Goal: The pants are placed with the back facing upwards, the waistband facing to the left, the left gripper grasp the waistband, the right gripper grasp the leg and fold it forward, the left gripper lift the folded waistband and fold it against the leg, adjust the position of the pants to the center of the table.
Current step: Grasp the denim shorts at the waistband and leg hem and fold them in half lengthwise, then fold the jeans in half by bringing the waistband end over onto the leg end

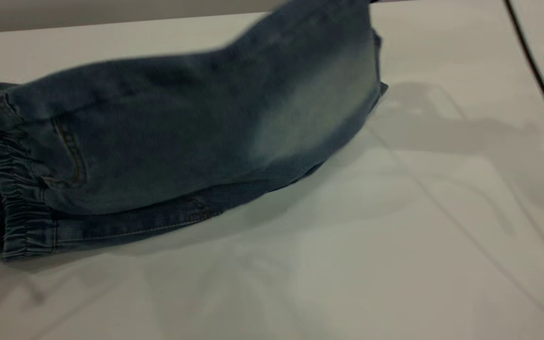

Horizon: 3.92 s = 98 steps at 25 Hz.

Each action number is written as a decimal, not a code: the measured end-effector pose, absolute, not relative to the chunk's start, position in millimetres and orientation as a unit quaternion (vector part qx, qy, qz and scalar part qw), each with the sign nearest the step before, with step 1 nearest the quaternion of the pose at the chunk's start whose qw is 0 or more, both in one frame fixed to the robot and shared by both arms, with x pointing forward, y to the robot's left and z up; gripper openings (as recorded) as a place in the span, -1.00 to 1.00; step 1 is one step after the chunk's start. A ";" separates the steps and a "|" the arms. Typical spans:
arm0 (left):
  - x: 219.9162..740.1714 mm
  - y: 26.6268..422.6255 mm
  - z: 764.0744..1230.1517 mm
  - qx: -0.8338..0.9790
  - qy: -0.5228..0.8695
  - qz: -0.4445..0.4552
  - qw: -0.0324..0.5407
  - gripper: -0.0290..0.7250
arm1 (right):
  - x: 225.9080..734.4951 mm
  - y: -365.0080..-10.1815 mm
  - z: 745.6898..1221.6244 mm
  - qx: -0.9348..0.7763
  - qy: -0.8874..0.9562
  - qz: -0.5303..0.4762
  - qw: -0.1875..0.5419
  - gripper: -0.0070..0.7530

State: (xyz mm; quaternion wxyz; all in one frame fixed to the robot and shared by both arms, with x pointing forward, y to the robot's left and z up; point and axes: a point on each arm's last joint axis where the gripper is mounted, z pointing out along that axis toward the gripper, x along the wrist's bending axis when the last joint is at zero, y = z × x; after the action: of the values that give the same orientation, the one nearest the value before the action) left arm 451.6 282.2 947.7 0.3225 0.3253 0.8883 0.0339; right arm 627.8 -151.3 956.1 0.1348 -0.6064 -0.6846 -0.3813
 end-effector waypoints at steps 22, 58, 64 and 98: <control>455.5 303.6 926.7 0.238 0.900 0.136 0.338 -0.69 | 682.4 -127.2 901.6 -0.622 -0.682 -0.363 0.128 -0.90; 466.3 313.2 910.6 0.276 0.885 0.207 0.314 0.31 | 683.4 -124.6 897.7 -0.590 -0.710 -0.371 0.102 0.05; 465.2 311.7 909.7 0.318 0.874 0.210 0.301 0.36 | 679.4 -122.5 898.2 -0.562 -0.731 -0.371 0.115 0.48; 460.0 382.5 905.2 0.383 0.899 -0.010 0.211 0.75 | 673.1 -118.2 884.7 -0.533 -0.747 -0.366 0.155 0.52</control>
State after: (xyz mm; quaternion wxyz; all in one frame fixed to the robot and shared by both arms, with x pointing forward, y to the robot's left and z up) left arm 460.0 382.5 905.2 0.2115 0.3832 0.8991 -0.0098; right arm 673.1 -118.2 884.7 0.1549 -0.5332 -0.7467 -0.3662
